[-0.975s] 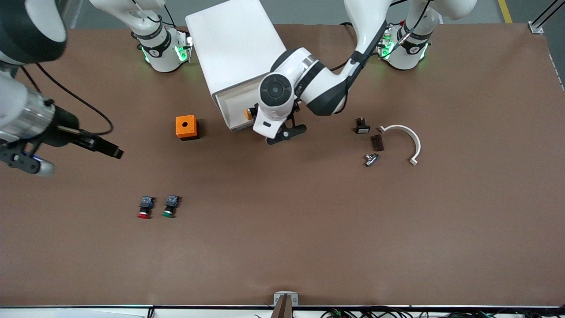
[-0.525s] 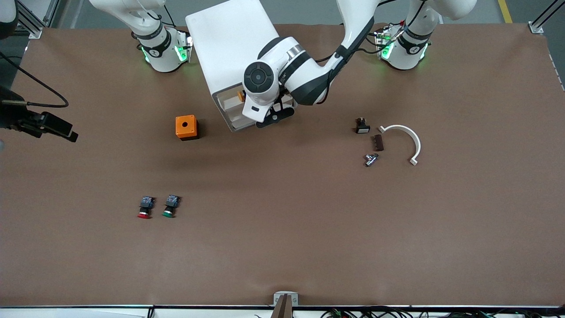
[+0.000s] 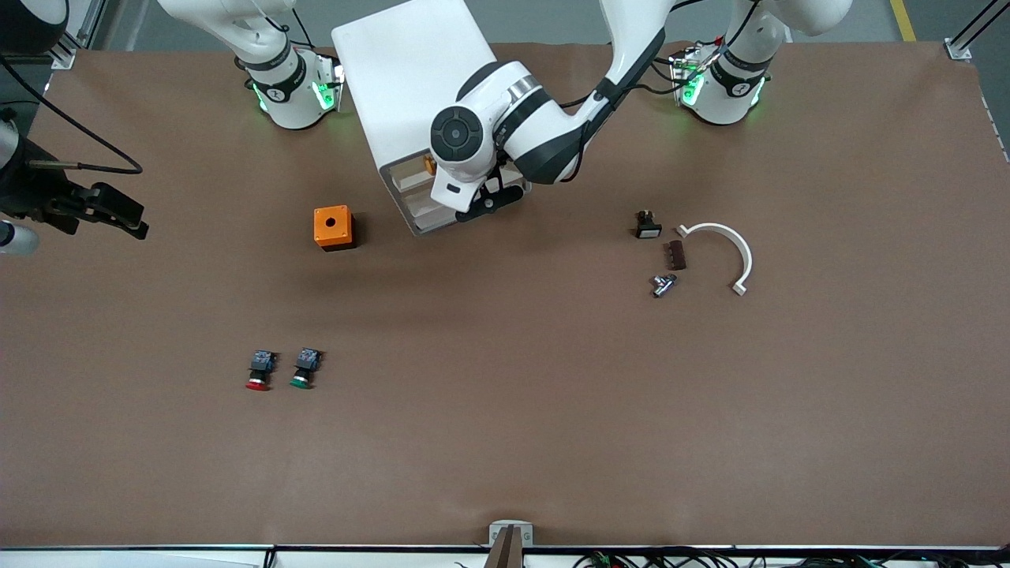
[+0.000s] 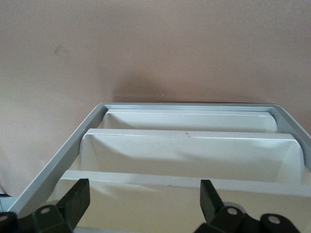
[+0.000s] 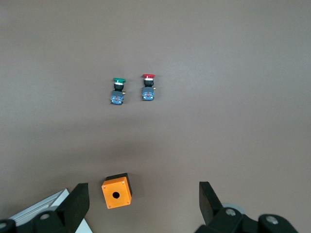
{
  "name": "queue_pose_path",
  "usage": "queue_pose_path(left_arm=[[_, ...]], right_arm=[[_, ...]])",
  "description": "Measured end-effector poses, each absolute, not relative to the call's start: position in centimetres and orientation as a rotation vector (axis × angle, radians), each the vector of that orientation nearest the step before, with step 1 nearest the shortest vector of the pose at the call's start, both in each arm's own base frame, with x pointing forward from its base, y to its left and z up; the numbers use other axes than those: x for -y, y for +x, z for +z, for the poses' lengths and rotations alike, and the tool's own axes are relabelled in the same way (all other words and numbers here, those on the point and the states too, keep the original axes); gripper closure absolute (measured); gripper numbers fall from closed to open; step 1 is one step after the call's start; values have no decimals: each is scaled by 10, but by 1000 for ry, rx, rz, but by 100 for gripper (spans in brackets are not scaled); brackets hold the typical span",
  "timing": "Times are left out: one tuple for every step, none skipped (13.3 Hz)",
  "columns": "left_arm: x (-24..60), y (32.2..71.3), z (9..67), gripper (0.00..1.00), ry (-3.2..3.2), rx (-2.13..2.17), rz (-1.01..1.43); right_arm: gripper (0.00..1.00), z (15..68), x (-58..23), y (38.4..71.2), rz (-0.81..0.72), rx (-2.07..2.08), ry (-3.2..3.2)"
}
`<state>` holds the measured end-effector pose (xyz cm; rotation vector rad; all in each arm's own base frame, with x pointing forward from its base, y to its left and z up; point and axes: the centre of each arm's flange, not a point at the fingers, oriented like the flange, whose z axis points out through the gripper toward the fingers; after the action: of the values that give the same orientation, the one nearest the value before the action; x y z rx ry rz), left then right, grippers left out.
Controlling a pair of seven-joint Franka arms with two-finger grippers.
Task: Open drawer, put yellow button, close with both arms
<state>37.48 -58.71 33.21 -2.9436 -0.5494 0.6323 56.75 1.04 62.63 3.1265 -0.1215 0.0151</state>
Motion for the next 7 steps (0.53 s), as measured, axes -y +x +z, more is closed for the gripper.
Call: queue_pose_path(left_arm=[[582, 383, 332, 0, -2941, 561, 604], [570, 401, 332, 0, -2936, 586, 551], [552, 425, 335, 0, -2930, 620, 484], [529, 455, 341, 0, -2922, 667, 411], [502, 486, 351, 0, -2918, 718, 341], [473, 516, 368, 0, -2922, 765, 273], [444, 542, 388, 0, -2934, 795, 220]], right_arm=[[0, 625, -2, 568, 12, 124, 3126], [0, 622, 5, 568, 5, 127, 3126], [0, 619, 9, 568, -2, 131, 3125], [0, 616, 10, 568, -5, 132, 3125], [0, 615, 10, 568, -7, 133, 3125], [0, 616, 11, 568, -3, 133, 3125], [0, 616, 11, 569, 5, 133, 3125]])
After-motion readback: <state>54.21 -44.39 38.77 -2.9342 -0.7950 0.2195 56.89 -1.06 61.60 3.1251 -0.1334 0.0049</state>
